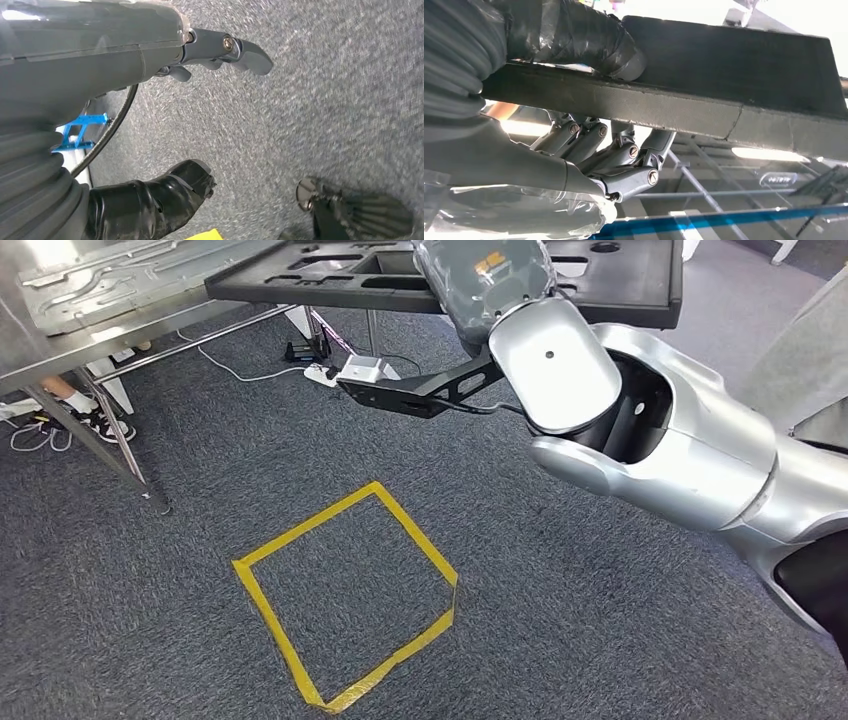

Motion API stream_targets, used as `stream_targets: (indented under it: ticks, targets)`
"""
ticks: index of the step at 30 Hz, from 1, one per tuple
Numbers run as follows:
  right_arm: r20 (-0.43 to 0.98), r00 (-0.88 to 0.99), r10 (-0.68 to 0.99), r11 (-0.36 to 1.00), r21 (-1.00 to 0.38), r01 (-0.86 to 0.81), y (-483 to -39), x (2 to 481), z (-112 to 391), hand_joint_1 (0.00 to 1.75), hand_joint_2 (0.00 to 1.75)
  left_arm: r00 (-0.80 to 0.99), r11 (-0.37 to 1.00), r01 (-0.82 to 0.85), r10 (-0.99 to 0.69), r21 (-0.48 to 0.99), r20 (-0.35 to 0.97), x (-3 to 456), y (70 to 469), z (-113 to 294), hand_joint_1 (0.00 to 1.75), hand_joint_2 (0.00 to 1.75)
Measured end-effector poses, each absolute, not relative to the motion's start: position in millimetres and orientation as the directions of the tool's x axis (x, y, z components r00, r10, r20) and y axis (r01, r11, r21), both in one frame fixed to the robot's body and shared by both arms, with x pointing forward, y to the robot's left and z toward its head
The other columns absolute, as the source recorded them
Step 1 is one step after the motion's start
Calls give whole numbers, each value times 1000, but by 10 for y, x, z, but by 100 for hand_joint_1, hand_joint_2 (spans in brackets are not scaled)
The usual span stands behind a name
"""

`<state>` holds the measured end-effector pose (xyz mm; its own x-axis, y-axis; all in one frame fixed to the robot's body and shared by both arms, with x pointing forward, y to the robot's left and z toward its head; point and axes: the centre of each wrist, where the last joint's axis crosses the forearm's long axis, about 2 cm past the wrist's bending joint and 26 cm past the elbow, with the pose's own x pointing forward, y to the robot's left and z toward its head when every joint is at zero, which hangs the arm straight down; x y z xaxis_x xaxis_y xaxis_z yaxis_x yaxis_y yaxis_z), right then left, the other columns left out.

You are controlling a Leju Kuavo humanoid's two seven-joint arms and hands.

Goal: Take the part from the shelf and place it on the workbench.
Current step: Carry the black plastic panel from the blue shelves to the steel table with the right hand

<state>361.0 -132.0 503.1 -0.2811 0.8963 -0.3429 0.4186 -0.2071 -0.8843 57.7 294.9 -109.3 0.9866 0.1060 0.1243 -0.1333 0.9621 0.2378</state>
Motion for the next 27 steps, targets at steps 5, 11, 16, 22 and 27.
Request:
stream_targets:
  ticks: [5, 11, 16, 22, 27]
  targets:
    - [-337, -285, 897, -204, -889, 409, -1333, 3619, 5007, 175, 175, 986, 962, -132, 104, 237, 129, 599, 2947, -1089, 0, 175]
    - [-338, -279, 899, -202, -884, 421, -1336, 3603, 5026, 175, 175, 987, 963, -128, 100, 239, 127, 576, 2947, -1093, 0, 175]
    - [-339, -276, 899, -203, -883, 423, -1348, 3602, 5026, 175, 175, 987, 963, -129, 101, 237, 126, 571, 2931, -1093, 0, 175]
    - [-339, -278, 899, -203, -884, 421, -1350, 3597, 5009, 175, 175, 987, 963, -130, 102, 238, 126, 568, 2930, -1094, 0, 175]
    - [-339, -277, 899, -204, -884, 422, -1360, 3595, 5006, 175, 175, 986, 962, -132, 103, 238, 130, 585, 2932, -1091, 0, 175]
